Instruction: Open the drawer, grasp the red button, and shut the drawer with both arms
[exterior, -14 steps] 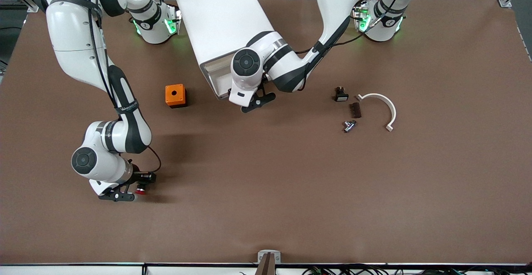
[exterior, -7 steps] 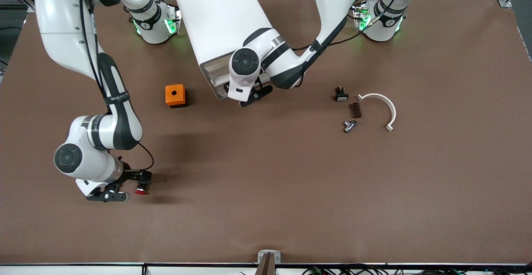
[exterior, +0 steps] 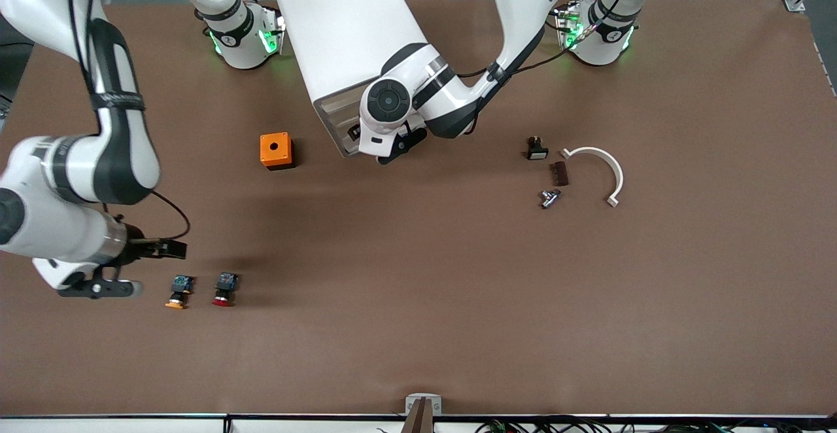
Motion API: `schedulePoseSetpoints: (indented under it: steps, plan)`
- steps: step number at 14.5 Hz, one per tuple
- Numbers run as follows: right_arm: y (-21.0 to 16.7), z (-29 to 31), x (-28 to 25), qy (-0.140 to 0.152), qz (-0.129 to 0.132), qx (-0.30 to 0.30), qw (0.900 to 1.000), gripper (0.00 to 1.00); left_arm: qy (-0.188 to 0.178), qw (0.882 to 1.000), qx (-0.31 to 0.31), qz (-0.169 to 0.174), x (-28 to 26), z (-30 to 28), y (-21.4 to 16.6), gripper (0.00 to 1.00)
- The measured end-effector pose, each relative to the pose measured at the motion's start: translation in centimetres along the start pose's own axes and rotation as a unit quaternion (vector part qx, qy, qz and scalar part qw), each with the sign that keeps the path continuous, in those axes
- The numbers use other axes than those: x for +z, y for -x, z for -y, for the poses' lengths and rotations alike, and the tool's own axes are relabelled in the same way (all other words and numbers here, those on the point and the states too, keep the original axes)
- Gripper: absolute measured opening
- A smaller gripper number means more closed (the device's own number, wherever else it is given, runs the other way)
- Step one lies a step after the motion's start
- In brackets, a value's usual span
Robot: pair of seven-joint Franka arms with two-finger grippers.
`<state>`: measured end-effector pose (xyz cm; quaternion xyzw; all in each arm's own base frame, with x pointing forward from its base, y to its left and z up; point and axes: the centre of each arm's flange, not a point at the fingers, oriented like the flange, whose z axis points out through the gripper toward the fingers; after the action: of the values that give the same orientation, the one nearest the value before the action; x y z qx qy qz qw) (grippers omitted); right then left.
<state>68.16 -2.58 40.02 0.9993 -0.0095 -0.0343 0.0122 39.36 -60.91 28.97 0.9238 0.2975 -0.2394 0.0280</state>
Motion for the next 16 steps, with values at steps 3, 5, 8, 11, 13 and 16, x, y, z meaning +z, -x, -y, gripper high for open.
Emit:
schedulePoseSetpoints:
  steps: [3,5,8,11,13,16]
  plan:
    - [1.9,-2.6,-4.3,0.001,0.003,0.006,1.0,1.0,0.0,1.0,-0.003,0.004,0.0,0.0,-0.1,1.0]
    - [3.3,-2.5,-7.6,0.005,-0.003,0.002,1.0,1.0,0.001,1.0,-0.004,0.006,0.0,0.0,-0.2,1.0]
    - [5.4,-2.2,-11.9,0.003,-0.018,-0.001,1.0,1.0,0.003,1.0,-0.005,0.008,-0.2,0.0,-0.3,1.0]
    - [6.6,-2.8,-14.1,0.003,-0.025,-0.002,1.0,1.0,0.015,1.0,-0.012,0.002,-1.4,-0.3,-1.6,1.0]
    - [7.0,-3.7,-14.3,0.003,-0.021,0.003,1.0,1.0,0.031,0.999,-0.014,-0.025,-3.8,-0.4,-3.5,1.0]
    - [7.1,-4.9,-14.0,0.002,-0.016,0.007,1.0,1.0,0.061,0.994,-0.003,-0.095,-9.8,0.2,-6.4,1.0]
